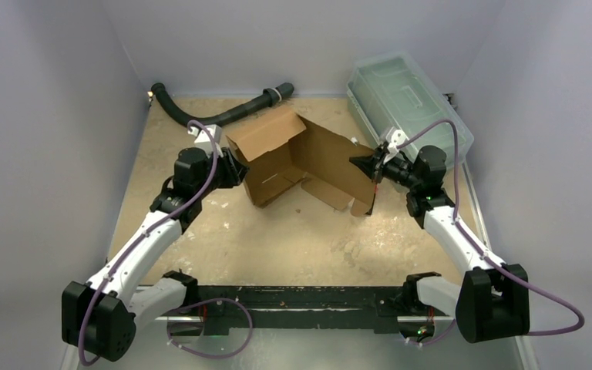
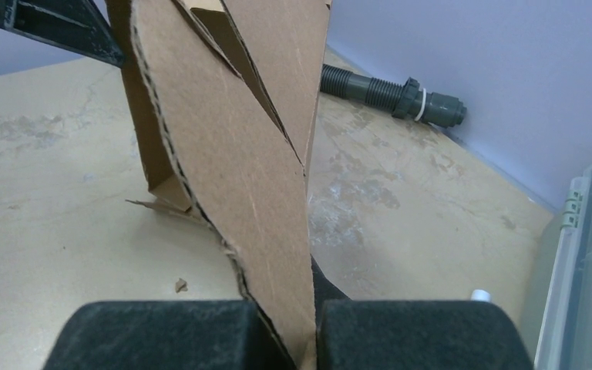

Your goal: Fold the paper box

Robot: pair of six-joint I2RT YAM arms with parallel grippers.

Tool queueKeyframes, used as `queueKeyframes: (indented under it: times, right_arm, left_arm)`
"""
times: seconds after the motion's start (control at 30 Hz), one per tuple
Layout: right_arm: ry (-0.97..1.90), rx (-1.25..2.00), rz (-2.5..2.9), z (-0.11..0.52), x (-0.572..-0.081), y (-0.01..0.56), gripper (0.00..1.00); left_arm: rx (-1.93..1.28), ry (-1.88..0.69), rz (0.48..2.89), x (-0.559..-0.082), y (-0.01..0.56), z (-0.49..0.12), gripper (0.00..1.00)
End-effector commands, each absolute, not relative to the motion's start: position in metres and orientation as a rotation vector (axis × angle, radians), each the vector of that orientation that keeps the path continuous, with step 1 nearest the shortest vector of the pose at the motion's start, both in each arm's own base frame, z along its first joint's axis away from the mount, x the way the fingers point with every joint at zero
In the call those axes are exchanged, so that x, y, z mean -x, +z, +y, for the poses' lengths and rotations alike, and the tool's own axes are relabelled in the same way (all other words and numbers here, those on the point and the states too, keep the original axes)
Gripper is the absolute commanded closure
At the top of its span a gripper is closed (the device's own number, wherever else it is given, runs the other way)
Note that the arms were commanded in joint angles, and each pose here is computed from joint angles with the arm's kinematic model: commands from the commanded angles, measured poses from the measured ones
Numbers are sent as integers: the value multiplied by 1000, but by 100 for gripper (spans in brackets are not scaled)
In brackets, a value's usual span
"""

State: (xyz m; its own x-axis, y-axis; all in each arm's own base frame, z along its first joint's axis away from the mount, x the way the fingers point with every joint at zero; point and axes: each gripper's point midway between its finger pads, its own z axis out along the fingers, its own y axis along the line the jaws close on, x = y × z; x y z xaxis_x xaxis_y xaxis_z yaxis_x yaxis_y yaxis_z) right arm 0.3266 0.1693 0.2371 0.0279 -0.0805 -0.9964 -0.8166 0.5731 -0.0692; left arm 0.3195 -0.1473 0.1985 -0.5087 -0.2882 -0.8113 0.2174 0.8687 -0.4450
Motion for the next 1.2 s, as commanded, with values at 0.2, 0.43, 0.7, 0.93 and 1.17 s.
queueKeyframes:
  times: [0.2, 0.43, 0.7, 0.93, 1.17]
  right_arm:
    - [605, 855, 1394, 168, -331, 236, 100]
    - [602, 854, 1393, 168, -332, 236, 100]
    - [607, 853, 1397, 168, -332, 235, 100]
    - [609, 851, 1400, 168, -333, 235, 100]
    - [615, 851, 1404, 169, -333, 234, 100]
  left_arm:
    - [24, -666, 1969, -307, 220, -149, 69]
    - [-9, -662, 1977, -297, 232, -147, 68]
    - [-63, -621, 2009, -276, 249, -139, 66]
    - [-244, -533, 1921, -265, 308, -131, 56]
    - [-473, -407, 1739, -281, 386, -132, 36]
